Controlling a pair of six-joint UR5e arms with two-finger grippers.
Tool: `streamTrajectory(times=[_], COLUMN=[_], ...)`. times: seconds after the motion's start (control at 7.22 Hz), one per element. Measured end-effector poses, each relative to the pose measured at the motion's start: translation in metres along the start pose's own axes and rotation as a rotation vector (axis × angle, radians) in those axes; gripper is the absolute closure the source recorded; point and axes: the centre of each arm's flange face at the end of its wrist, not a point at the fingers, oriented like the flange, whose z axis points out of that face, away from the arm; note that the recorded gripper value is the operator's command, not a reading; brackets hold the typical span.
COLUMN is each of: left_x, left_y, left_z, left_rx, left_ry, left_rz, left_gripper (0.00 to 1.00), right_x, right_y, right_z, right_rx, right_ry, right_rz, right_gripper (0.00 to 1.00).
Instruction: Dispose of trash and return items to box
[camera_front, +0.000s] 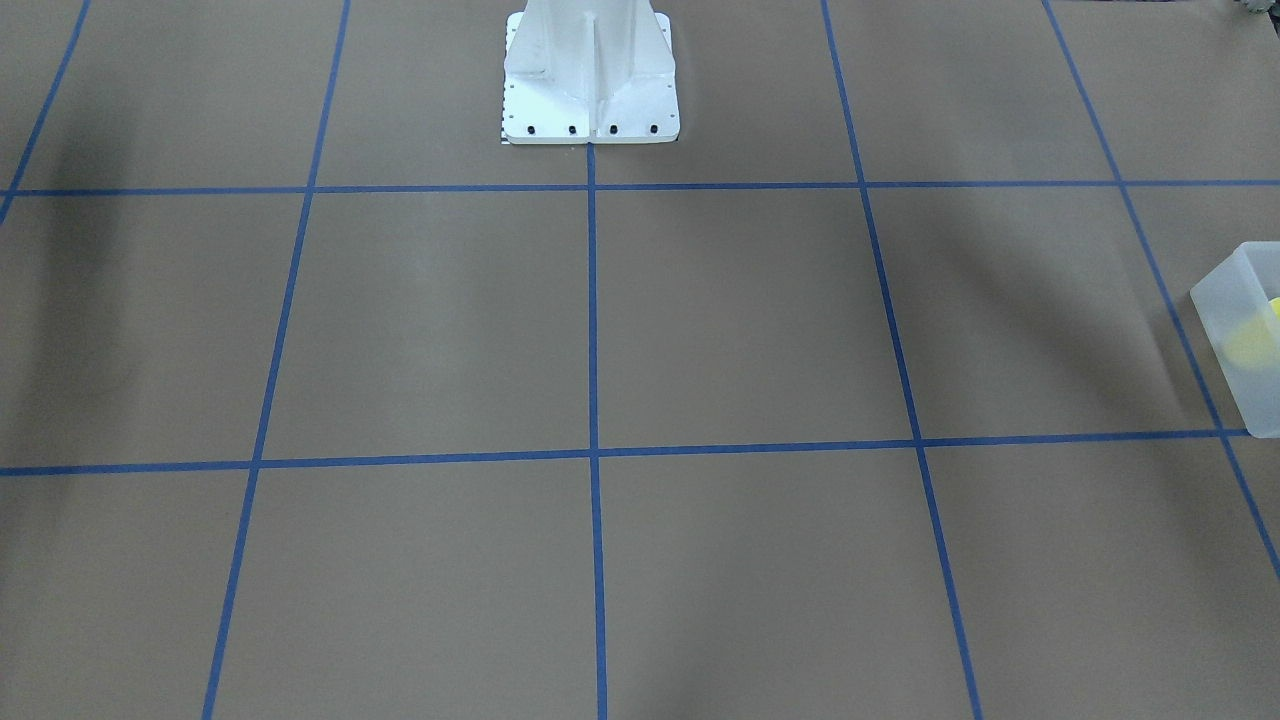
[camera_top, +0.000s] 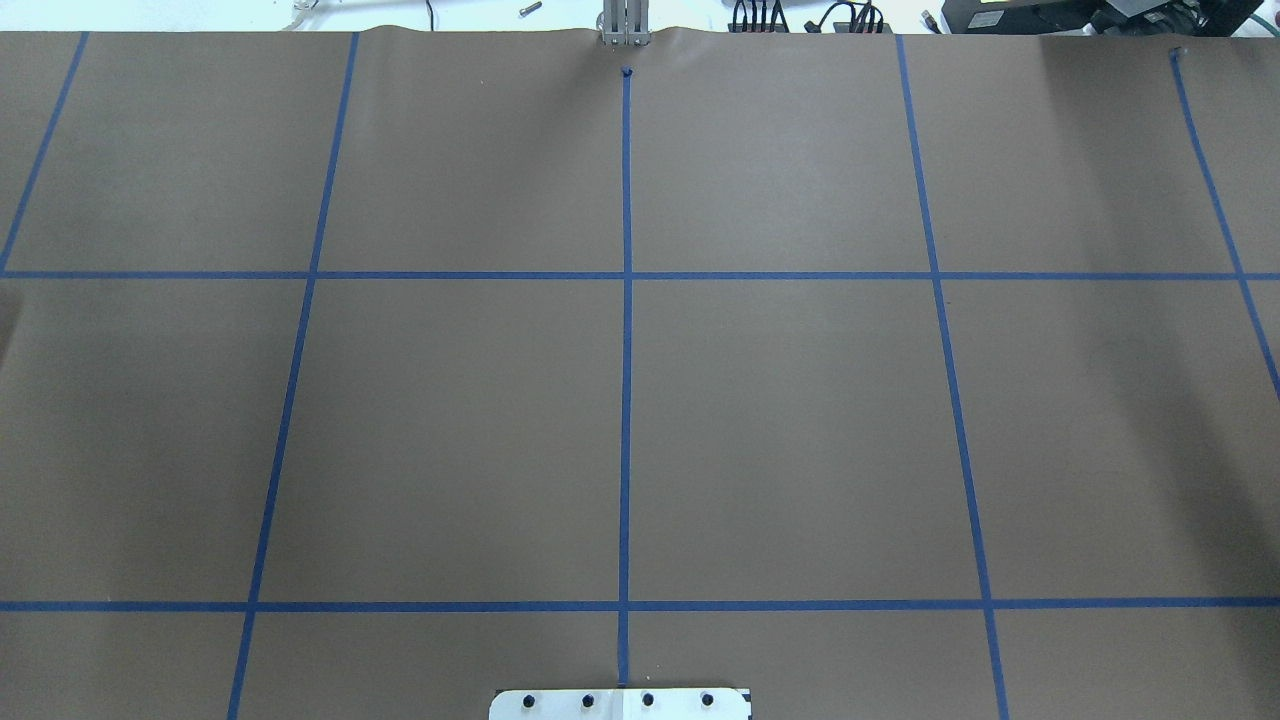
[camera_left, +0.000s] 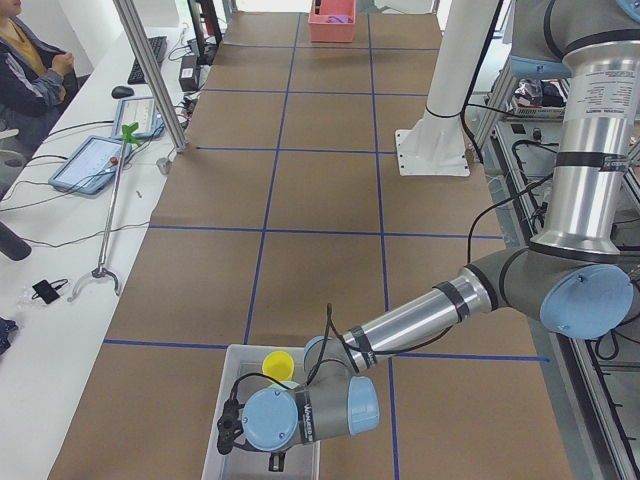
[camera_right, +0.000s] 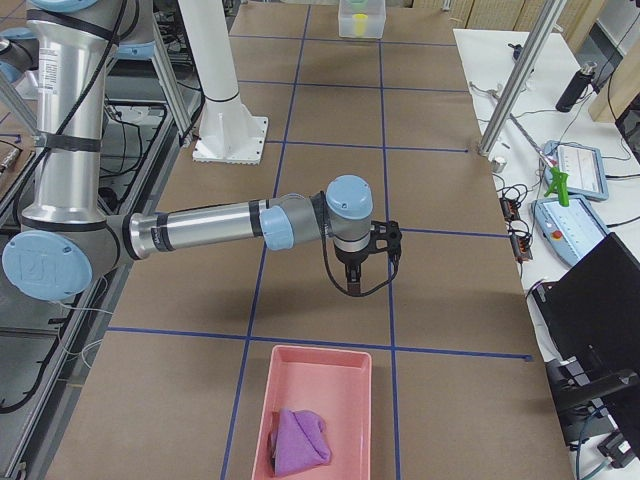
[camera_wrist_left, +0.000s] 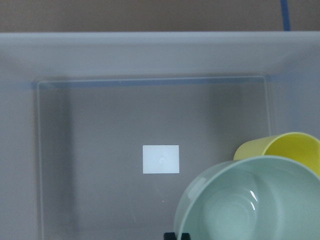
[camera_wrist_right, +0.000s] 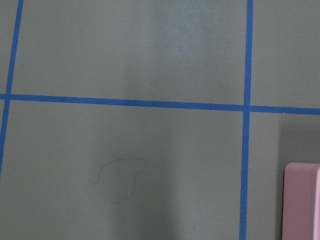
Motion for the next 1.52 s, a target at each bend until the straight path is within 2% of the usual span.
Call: streamTrajectory(times=[0.28,0.42,0.55,0.97,1.25,1.38,1.52], left_x=[-0.012,-0.016,-0.019,-0.018,0.021,0.062,0.120], left_y=[-0.012,-0.006,-0.001,0.003,-0.013,-0.021,-0.024], left_z=[0.005,0.010,0.014,0.013,-0.023,-0.047,-0.062], left_rx=[-0.014,-0.022,-0.028,-0.024,0.056,0.110,0.138], left_ry=[-0.009,-0.009,-0.009,-0.006,-0.004,0.027,0.070], left_rz=[-0.091,-0.112,-0.124,-0.152,-0.184,-0.197,-0.148], left_gripper=[1.00,0.74,0.03,0.01,0.01,0.01,0.01], right_x=[0.000,0.000,0.000,-0.001,-0.007,-0.015,-0.022], right_y=[0.001,0.001,0.001,0.000,0.000,-0.001,0.000], right_z=[0.002,0.004,0.004,0.005,0.004,0.005,0.005], right_rx=[-0.005,-0.008,-0.010,-0.010,-0.006,0.006,0.022], right_ry=[-0.001,-0.001,-0.001,-0.002,-0.007,-0.015,-0.024], right_rz=[0.001,0.000,-0.001,-0.003,0.012,0.025,0.027], right_gripper=[0.00,0.00,0.00,0.00,0.00,0.00,0.00])
